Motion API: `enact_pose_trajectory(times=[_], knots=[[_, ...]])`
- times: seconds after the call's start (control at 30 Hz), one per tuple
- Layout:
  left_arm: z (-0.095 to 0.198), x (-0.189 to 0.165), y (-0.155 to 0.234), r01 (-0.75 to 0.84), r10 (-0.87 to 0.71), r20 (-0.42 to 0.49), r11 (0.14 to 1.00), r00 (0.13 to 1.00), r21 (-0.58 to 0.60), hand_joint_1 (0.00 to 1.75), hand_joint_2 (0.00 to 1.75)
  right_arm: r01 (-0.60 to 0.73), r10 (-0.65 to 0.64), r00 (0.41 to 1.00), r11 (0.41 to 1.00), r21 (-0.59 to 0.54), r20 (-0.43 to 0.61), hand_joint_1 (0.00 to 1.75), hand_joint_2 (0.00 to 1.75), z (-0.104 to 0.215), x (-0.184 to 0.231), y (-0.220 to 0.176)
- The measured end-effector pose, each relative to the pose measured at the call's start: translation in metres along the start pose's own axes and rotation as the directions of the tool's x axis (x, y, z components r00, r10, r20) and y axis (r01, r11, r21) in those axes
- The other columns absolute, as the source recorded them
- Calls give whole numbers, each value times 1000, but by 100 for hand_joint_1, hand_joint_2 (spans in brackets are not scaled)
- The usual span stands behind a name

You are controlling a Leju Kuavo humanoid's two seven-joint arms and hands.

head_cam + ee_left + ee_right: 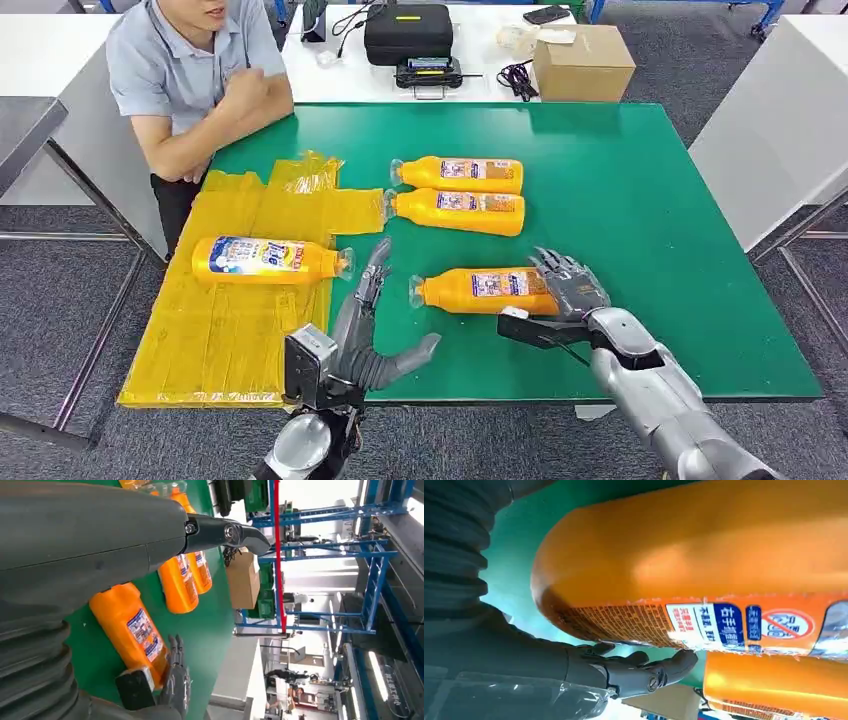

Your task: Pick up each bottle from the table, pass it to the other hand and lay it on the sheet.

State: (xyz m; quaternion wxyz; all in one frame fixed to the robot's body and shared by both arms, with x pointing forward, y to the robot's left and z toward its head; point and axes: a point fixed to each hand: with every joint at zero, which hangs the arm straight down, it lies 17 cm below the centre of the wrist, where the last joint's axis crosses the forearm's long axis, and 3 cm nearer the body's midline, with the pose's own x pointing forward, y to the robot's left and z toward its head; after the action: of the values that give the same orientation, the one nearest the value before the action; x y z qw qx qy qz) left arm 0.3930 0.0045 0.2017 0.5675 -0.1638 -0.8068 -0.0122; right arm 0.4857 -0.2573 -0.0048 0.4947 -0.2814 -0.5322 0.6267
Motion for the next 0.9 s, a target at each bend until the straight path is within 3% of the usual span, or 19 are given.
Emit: enact_pose_trajectory(times=[0.03, 0.07, 0.1, 0.13, 0.47, 0.9], knots=[[0, 0, 0, 0, 0, 0, 1000, 1000, -1, 0, 175, 7, -7, 1000, 1000, -1, 1, 0, 175, 0, 0, 0], [0, -1, -1, 0, 0, -1, 1000, 1000, -4, 0, 175, 19, -19, 1000, 1000, 0, 4, 75, 175, -1, 1, 1], [0, -1, -2, 0, 0, -2, 1000, 1000, -9, 0, 175, 32, -32, 999, 999, 4, 6, 138, 175, -1, 2, 2], [0, -1, -3, -2, 2, -3, 1000, 1000, -14, 0, 175, 47, -47, 999, 999, 18, 9, 175, 175, -1, 2, 5], [-2, -5, -15, -23, 23, -17, 998, 1000, -51, 0, 175, 158, -159, 987, 986, 45, 19, 175, 175, -3, -2, 9], [-5, -1, -21, -28, 28, 1, 997, 1000, -69, 0, 175, 182, -182, 983, 982, 50, -10, 175, 175, 3, -18, 20]])
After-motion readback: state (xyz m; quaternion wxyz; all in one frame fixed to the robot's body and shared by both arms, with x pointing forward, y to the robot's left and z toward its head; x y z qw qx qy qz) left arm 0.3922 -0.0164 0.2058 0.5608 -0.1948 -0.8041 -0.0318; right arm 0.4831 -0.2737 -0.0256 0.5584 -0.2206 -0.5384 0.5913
